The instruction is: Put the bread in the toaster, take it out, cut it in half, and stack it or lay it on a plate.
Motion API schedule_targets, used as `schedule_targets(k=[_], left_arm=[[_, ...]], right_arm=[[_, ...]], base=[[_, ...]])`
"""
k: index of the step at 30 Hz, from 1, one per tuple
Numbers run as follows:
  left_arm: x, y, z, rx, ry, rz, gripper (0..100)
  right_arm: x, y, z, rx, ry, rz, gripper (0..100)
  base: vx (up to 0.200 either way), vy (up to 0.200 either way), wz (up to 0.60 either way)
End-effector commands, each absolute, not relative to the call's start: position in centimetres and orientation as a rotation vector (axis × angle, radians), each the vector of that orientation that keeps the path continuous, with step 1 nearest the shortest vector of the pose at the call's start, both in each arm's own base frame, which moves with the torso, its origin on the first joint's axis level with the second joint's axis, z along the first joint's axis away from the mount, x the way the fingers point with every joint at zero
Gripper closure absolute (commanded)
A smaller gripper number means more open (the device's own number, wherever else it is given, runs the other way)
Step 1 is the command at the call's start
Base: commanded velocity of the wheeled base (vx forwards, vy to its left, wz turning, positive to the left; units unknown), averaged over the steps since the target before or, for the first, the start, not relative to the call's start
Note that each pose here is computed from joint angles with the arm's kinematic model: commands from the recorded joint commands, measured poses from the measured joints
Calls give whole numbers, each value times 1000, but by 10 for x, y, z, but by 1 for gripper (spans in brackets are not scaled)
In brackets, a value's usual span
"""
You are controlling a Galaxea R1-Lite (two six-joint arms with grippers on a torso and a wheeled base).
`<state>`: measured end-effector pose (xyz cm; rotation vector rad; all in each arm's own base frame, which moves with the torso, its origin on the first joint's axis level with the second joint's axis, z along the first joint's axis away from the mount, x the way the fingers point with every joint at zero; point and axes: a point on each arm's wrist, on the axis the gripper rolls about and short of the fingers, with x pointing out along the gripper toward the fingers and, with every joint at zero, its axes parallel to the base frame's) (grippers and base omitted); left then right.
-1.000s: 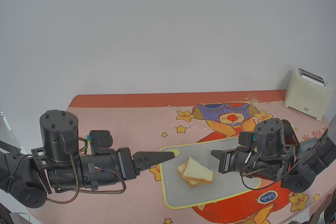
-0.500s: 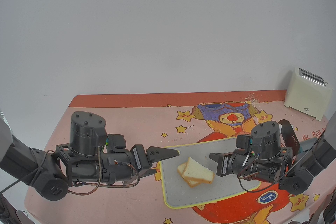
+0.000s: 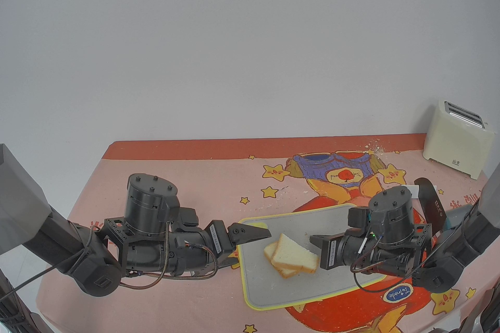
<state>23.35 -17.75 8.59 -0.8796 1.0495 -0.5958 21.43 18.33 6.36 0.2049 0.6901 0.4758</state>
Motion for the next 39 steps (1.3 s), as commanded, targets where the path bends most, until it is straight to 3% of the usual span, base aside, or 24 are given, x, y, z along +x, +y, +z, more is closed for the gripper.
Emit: schedule_targets(k=[1, 39], left_arm=[[233, -178, 82, -876, 1067, -584, 0], [221, -179, 77, -855, 1111, -586, 0]], right_arm=[[211, 189, 57, 190, 712, 490, 100], [194, 206, 55, 173, 734, 576, 100]], base=[[0, 0, 0], [0, 0, 0]])
